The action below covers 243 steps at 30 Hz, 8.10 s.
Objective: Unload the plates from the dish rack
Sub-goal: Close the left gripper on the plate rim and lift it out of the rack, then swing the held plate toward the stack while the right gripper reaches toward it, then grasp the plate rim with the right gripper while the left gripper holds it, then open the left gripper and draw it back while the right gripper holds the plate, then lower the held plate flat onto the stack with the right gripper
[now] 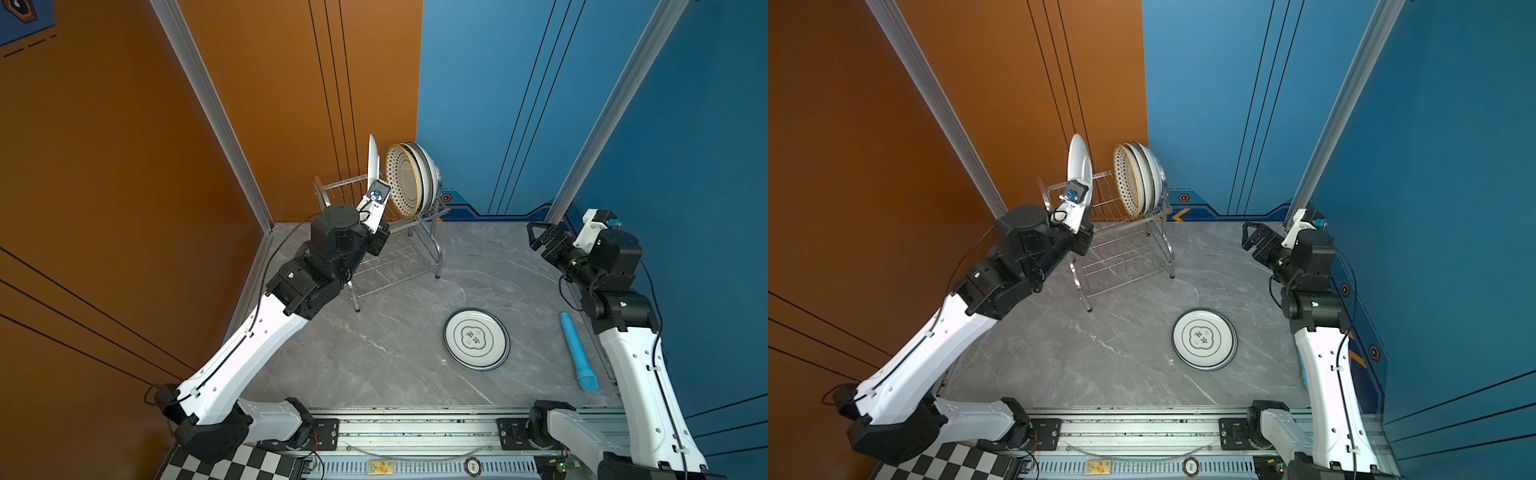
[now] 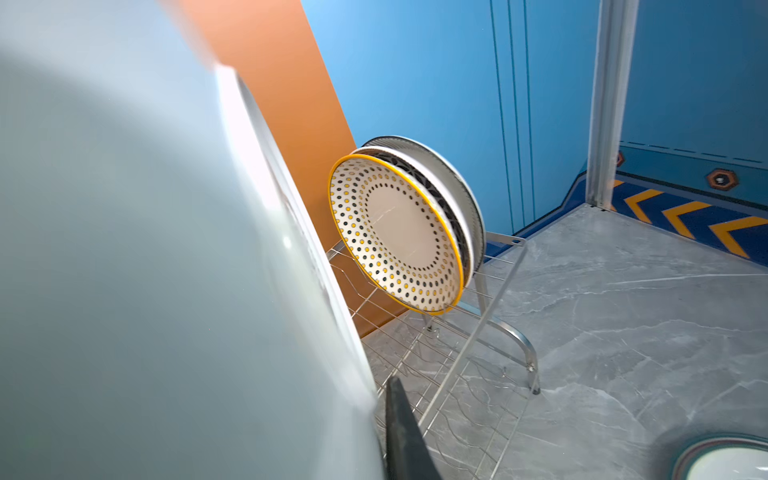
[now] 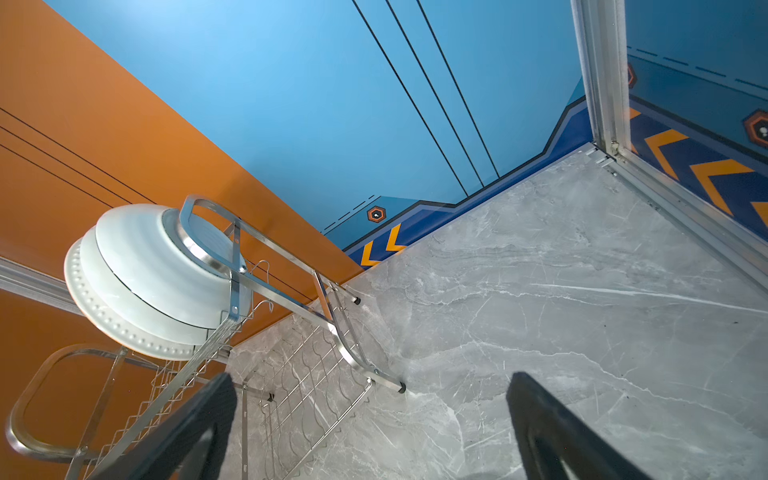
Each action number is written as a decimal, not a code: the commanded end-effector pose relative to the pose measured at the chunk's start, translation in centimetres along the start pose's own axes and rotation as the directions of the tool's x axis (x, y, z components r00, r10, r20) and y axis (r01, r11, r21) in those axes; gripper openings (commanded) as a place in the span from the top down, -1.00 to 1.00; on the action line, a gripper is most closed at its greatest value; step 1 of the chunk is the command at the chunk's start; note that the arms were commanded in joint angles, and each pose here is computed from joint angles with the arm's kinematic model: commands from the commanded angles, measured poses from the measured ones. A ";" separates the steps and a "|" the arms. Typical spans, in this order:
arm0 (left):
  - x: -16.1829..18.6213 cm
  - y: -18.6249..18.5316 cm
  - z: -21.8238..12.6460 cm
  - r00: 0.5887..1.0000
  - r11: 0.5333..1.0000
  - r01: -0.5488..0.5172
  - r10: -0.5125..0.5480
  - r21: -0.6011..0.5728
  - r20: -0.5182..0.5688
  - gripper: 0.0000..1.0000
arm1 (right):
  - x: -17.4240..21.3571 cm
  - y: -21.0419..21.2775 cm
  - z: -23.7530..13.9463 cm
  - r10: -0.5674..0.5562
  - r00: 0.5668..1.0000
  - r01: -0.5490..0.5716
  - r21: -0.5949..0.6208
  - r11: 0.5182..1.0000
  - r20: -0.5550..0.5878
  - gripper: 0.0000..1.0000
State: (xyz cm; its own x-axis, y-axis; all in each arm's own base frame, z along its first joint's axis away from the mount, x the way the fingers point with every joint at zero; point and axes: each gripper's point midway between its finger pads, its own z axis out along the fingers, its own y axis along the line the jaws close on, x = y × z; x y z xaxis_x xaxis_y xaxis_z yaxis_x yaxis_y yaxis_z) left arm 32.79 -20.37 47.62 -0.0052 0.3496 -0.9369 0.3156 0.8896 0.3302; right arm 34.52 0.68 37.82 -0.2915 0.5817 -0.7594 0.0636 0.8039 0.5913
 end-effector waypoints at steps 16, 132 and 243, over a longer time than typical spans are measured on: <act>5.1 -11.4 -6.5 0.947 0.945 -0.317 0.321 0.084 -0.035 1.00 | 1.6 -4.7 -5.5 0.186 0.982 -0.186 0.074 0.980 0.002 -1.00; 15.8 -24.1 -0.2 0.743 0.753 -0.658 0.645 -0.020 -0.177 -0.37 | 20.6 1.3 -0.8 -0.024 0.881 0.010 -0.032 0.999 -0.472 1.00; 23.6 -7.1 -6.2 0.833 0.881 0.473 -0.442 0.013 -0.334 -0.96 | 30.0 -13.5 -3.1 0.116 0.683 0.143 0.288 0.947 -0.721 -0.70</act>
State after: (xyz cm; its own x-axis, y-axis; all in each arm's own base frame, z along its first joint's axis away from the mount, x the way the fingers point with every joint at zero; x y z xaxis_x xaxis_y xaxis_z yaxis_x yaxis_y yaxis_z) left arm 24.28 -17.14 24.50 -0.4537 0.0070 -0.8911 0.3179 0.9354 -0.1545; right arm 21.88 7.23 7.58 -0.8731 0.4243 -0.2399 0.3036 0.8584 0.4134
